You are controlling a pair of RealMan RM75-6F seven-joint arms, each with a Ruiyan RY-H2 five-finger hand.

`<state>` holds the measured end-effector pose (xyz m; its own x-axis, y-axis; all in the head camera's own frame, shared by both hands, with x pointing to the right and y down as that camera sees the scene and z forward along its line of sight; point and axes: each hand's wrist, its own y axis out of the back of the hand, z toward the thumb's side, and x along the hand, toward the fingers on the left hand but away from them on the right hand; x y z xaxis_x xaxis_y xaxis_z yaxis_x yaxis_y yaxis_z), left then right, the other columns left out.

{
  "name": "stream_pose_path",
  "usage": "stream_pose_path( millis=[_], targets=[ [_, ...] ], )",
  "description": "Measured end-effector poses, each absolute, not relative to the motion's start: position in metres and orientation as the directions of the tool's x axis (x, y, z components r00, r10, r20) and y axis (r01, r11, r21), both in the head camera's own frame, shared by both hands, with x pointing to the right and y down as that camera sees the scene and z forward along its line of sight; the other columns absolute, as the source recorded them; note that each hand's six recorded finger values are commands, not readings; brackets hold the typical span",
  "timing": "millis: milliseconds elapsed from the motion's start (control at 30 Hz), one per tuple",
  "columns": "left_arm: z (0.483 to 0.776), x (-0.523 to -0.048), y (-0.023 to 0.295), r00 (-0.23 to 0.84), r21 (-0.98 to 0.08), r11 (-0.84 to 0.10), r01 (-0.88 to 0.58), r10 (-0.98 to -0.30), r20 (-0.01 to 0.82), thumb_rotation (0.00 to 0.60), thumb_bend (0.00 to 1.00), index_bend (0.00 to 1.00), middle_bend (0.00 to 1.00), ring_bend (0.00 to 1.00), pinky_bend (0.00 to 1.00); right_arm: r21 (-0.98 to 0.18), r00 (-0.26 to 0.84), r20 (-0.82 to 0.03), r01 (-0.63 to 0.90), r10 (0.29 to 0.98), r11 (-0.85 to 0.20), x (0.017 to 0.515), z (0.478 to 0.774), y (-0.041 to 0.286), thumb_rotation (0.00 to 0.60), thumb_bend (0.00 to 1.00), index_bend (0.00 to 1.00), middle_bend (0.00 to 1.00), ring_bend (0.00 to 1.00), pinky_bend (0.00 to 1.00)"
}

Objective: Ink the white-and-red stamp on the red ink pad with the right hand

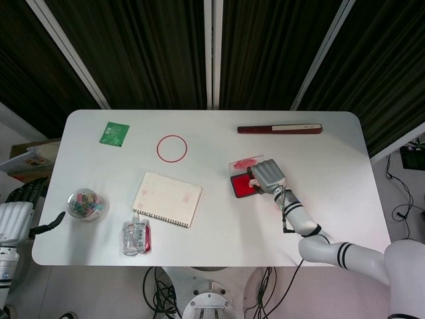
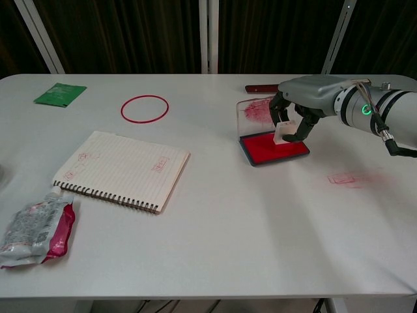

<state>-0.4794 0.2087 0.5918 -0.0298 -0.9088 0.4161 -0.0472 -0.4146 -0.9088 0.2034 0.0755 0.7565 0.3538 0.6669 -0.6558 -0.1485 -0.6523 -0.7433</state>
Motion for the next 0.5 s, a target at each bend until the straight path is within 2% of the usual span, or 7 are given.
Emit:
stream_pose_path(
  millis=[500],
  targets=[
    [0.5913, -0.4832, 0.2103, -0.039, -0.909, -0.414, -0.048, -0.909, 0.416, 0.184, 0.2, 0.06, 0.11, 0.13, 0.2, -0.734, 0.342, -0.668, -0.155, 0.661, -0.661, 0.2056, 0.7674, 0.0783, 0.6, 0.3, 0.62, 0.55, 0.85, 0.92]
  ],
)
